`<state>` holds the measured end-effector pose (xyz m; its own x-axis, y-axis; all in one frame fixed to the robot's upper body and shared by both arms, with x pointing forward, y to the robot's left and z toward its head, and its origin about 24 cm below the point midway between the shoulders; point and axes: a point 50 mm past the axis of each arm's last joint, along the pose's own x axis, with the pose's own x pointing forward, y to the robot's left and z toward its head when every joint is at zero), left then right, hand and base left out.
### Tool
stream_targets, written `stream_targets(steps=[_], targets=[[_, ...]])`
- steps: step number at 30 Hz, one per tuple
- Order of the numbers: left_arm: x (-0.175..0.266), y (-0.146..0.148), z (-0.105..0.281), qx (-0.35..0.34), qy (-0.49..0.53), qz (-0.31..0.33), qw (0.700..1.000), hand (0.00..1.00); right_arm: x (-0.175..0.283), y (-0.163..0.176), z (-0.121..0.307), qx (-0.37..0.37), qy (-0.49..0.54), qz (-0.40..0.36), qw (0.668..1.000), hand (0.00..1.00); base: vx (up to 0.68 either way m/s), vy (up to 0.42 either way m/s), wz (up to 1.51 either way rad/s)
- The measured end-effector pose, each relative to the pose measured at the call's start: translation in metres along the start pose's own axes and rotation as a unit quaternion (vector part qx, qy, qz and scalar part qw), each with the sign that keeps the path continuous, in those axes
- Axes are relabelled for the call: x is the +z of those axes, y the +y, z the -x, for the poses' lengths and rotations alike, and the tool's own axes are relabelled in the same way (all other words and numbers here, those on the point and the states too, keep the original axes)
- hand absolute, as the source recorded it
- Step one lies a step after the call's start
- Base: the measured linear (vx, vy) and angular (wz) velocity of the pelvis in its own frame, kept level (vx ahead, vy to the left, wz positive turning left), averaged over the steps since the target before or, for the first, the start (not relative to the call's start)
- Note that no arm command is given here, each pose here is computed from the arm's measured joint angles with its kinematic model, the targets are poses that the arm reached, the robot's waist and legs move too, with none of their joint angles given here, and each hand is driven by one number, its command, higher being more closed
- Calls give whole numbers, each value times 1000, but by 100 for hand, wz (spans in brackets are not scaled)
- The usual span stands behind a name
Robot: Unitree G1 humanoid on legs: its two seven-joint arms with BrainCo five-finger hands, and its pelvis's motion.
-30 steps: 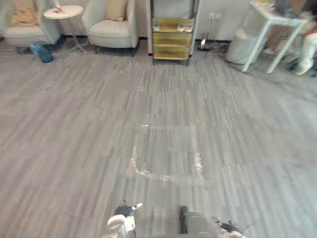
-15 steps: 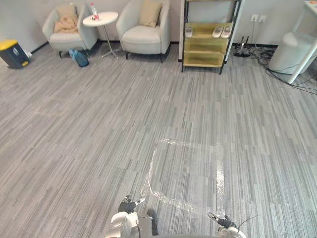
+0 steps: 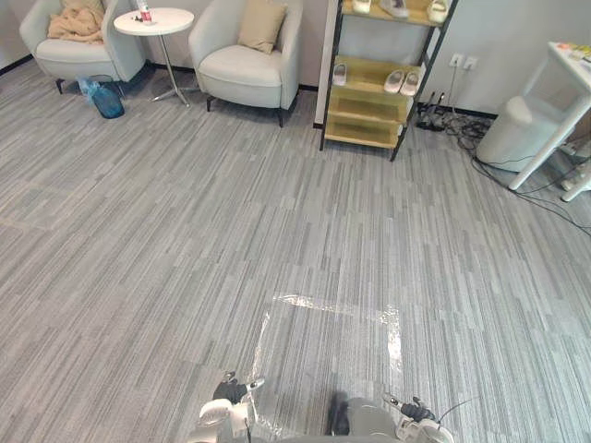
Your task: Pick up cushions and gather them together orderly.
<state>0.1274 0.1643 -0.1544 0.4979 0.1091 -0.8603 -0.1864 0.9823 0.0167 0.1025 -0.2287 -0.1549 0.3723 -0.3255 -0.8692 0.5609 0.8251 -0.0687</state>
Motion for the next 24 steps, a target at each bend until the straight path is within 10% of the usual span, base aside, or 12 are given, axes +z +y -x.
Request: stream_targets(steps=[24], targets=[[9, 6, 1, 6, -24, 27, 999, 0, -20, 11, 7, 20, 18, 27, 999, 0, 269, 19, -14]])
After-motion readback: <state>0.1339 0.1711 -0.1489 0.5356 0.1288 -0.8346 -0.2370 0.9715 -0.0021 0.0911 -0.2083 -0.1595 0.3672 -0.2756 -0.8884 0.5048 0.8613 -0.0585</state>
